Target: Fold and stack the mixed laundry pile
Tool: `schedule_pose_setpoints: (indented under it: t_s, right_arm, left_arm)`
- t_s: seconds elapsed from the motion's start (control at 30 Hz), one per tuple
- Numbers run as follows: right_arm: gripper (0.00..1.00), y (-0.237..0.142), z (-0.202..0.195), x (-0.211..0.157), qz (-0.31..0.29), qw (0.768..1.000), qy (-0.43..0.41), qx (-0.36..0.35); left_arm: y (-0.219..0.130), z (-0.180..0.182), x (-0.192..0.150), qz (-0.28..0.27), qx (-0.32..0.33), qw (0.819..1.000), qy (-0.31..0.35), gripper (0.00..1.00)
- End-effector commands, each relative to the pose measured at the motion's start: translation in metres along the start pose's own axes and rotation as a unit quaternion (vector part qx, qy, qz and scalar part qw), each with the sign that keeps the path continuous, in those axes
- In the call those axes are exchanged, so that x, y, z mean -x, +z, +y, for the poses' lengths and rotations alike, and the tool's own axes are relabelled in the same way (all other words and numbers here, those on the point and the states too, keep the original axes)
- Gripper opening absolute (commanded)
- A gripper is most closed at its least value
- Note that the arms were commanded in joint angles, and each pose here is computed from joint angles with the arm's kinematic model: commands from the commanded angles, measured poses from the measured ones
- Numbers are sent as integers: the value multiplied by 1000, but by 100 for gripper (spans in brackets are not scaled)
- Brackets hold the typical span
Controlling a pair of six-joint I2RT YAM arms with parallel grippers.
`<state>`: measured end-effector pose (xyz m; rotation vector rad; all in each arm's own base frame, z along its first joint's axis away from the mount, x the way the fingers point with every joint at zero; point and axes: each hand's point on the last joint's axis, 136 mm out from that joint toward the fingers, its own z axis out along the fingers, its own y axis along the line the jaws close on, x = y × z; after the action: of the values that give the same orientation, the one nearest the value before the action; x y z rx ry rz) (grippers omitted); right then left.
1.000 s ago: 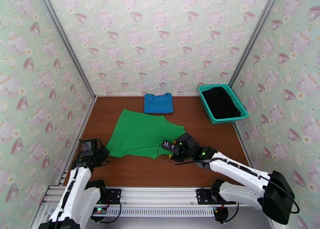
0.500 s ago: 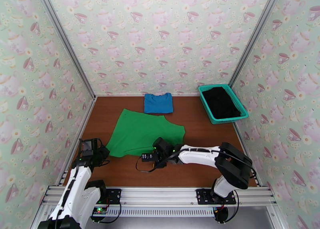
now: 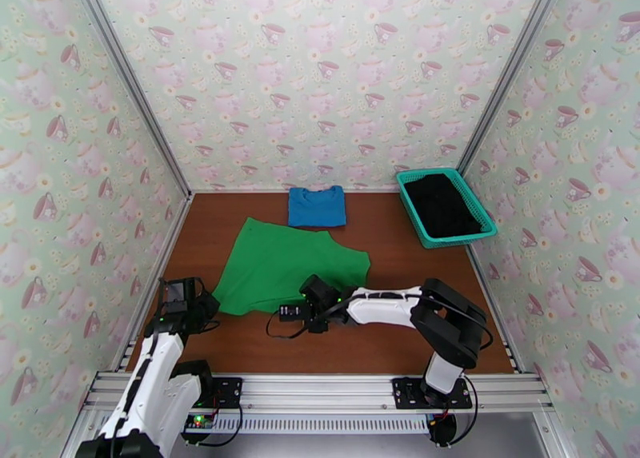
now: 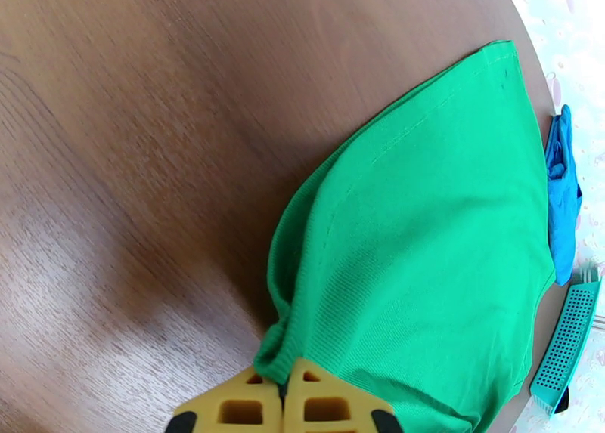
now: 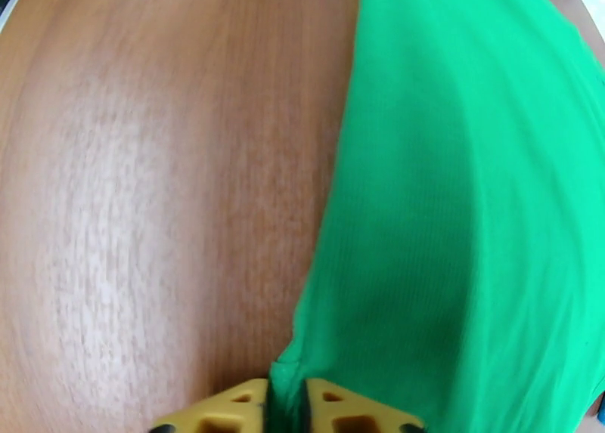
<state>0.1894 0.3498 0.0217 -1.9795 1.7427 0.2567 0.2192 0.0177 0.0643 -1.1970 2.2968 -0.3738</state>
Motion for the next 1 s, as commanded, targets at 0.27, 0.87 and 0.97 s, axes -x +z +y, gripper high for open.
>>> schedule_pose_setpoints:
  t_s: [0.27, 0.87, 0.97]
  right_arm:
    - [0, -20, 82, -6, 26, 998, -14, 62]
    - [0, -46, 45, 10, -10, 994, 98, -51]
    - [0, -47, 42, 10, -15, 993, 111, -48]
  left_arm:
    - [-12, 16, -14, 1, 5, 1000, -17, 0]
    - [-14, 6, -9, 22, 17, 999, -31, 0]
    - [-14, -2, -3, 25, 16, 999, -26, 0]
